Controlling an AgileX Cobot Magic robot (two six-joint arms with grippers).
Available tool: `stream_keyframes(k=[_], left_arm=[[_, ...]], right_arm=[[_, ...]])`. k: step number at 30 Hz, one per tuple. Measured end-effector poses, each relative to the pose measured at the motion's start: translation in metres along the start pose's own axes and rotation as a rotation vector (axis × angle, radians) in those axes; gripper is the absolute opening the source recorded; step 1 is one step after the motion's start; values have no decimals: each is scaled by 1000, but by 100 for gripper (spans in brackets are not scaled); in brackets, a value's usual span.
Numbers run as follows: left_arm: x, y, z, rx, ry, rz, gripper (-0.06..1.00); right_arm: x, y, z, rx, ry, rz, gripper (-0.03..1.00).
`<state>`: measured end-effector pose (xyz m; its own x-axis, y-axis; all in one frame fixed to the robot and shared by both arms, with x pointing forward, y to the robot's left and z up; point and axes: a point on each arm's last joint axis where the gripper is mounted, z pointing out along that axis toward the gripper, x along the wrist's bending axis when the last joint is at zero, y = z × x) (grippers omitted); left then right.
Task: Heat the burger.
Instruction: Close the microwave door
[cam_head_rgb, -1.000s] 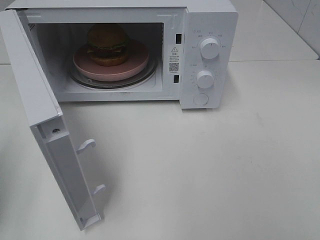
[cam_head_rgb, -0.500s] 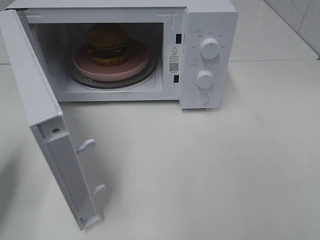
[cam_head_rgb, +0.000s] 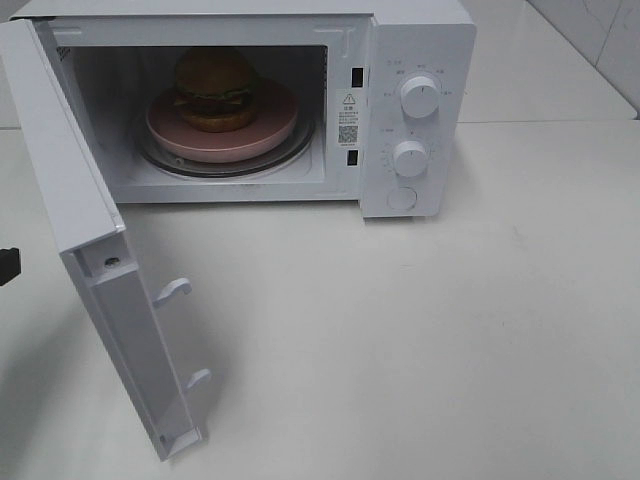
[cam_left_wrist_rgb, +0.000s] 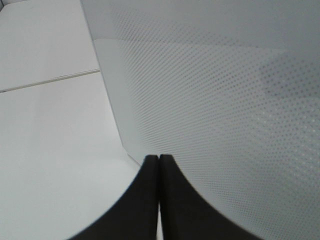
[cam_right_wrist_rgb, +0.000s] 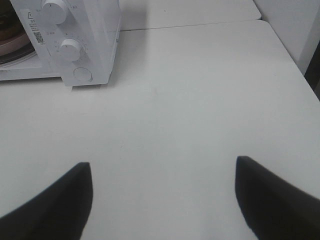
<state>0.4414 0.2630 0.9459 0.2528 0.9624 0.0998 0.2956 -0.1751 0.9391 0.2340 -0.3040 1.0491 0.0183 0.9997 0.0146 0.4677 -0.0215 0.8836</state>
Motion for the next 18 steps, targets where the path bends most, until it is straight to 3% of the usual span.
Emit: stream_keyframes(k=[13, 18], left_arm=[[-29, 0, 25, -1, -122, 30, 0], [-50, 5, 37, -33, -207, 74, 0]], right_arm=[[0, 0, 0, 0, 0, 0, 76], [0, 0, 0, 0, 0, 0, 76]])
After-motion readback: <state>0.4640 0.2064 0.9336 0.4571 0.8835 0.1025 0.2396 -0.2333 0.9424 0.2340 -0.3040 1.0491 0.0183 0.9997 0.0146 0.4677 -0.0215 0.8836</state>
